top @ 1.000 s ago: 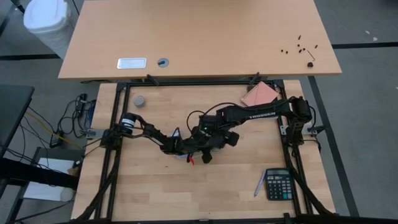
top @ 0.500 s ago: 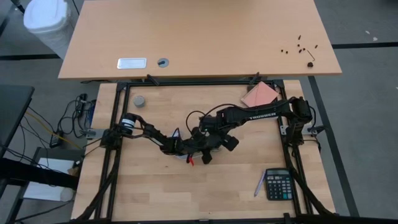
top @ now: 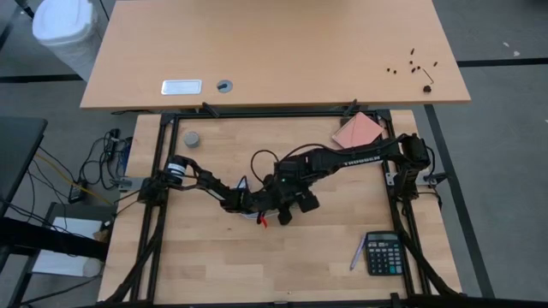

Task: Screw lightbulb
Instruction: Insert the lightbulb into the lamp

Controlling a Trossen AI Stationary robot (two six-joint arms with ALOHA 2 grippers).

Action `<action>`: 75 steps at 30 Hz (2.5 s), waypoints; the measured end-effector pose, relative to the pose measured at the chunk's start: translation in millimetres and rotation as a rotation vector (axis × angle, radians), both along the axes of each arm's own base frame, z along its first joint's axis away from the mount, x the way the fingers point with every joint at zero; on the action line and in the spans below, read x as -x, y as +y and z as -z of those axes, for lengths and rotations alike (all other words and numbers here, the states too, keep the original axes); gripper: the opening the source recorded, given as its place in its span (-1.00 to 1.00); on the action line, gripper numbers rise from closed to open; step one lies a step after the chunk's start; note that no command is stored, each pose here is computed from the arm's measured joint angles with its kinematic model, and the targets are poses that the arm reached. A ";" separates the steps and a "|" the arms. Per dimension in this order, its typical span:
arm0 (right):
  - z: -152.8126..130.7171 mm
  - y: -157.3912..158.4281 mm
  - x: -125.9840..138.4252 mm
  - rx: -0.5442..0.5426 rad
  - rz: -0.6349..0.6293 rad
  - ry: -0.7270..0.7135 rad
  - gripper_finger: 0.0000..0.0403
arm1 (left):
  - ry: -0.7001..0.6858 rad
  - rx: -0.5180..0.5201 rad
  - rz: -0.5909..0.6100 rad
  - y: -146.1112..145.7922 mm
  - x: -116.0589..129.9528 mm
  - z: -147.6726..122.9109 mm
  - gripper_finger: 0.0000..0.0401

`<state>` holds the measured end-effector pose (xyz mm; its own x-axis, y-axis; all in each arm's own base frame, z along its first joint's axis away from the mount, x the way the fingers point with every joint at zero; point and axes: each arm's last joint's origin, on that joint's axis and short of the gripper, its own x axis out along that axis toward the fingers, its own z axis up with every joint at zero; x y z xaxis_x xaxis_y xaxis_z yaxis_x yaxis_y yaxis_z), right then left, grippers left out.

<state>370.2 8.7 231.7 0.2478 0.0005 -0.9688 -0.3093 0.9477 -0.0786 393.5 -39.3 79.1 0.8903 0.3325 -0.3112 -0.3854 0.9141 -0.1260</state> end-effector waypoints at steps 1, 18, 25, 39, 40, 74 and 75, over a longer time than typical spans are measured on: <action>0.0 -0.2 0.0 0.005 0.014 0.000 0.31 | 0.000 -0.001 -0.001 0.0 0.0 0.0 -0.04; 0.1 -3.2 -1.3 -0.035 0.483 -0.034 0.34 | -0.001 0.000 -0.008 0.7 -0.2 -0.2 -0.04; 0.2 -5.6 -1.3 -0.084 0.754 -0.054 0.34 | -0.001 0.002 -0.004 0.6 -0.4 -0.2 -0.04; 0.0 -10.1 -2.1 -0.090 0.759 -0.061 0.41 | -0.002 0.003 -0.004 0.6 -0.5 -0.5 -0.04; -0.1 -10.1 -2.5 -0.082 0.724 -0.062 0.44 | -0.001 0.002 -0.004 0.6 -0.5 -0.4 -0.04; -16.0 8.4 2.2 0.207 -0.671 0.051 0.94 | 0.000 -0.002 -0.004 0.5 -0.4 -0.4 -0.04; -16.0 8.4 2.1 0.216 -0.710 0.051 0.93 | 0.000 -0.002 -0.004 0.5 -0.4 -0.4 -0.04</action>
